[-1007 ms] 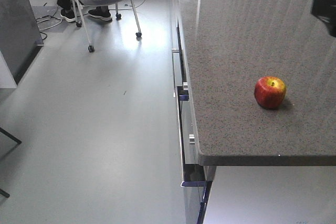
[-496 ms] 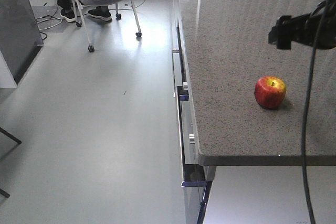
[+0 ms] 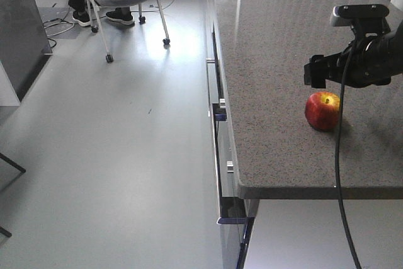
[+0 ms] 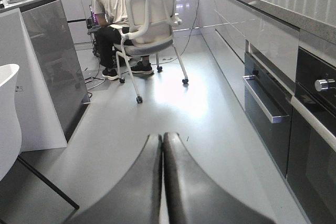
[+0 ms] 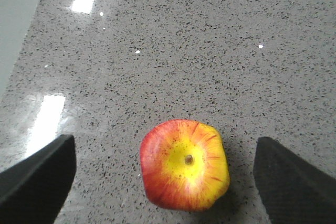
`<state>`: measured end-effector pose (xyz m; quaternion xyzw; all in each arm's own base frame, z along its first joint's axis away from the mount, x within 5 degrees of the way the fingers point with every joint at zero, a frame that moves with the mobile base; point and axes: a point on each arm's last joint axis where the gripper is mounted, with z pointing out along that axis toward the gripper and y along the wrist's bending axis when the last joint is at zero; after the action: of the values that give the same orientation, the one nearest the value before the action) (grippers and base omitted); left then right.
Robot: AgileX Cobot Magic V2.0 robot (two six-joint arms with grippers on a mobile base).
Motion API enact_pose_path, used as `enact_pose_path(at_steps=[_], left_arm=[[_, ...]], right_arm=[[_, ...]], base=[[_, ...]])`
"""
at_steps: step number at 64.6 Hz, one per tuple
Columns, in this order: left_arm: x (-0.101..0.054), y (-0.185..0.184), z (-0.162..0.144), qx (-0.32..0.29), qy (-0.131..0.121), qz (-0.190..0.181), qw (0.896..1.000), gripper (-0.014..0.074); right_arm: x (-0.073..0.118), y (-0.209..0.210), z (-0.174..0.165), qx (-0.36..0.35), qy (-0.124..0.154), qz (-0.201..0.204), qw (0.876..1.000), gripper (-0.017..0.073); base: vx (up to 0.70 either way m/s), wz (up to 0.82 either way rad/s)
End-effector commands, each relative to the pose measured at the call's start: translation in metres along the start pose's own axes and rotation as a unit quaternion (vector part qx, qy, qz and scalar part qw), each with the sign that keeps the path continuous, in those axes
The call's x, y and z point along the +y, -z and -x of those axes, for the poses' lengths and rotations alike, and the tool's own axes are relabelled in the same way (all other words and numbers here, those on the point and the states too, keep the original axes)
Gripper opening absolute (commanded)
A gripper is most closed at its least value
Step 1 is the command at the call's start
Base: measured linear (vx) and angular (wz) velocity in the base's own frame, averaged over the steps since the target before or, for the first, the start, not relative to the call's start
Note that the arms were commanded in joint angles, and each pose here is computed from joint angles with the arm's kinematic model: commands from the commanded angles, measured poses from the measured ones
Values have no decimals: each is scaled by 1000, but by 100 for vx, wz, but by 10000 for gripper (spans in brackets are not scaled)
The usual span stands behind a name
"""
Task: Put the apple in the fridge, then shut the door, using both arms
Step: 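Reach the right gripper down over the red-yellow apple, then close the right gripper around the apple, then lift the apple off the countertop with the right gripper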
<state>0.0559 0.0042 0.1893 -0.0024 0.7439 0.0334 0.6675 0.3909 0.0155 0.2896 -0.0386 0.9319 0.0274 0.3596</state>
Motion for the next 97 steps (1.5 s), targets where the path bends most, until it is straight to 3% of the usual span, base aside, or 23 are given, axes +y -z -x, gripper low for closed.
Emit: enact_pose_path(at_steps=[1,70,84,97], left_arm=[[-1,3,13,-50,6,-9,999,-6],[-1,3,13,-50,6,-9,999,-6],[-1,3,13,-50,6,-9,999,-6],[-1,3,13,-50,6,-9,999,-6]], right_arm=[[-3,17,20,-68,5,-12,998,644],[-10,-55,-3,-7,10,-24,1000,620],[-12,-55,-8,21,28,-32,999,513],[-11,-52,-7,17,28,-32,999,335]], base=[[0,0],[0,0],[0,0],[0,0]])
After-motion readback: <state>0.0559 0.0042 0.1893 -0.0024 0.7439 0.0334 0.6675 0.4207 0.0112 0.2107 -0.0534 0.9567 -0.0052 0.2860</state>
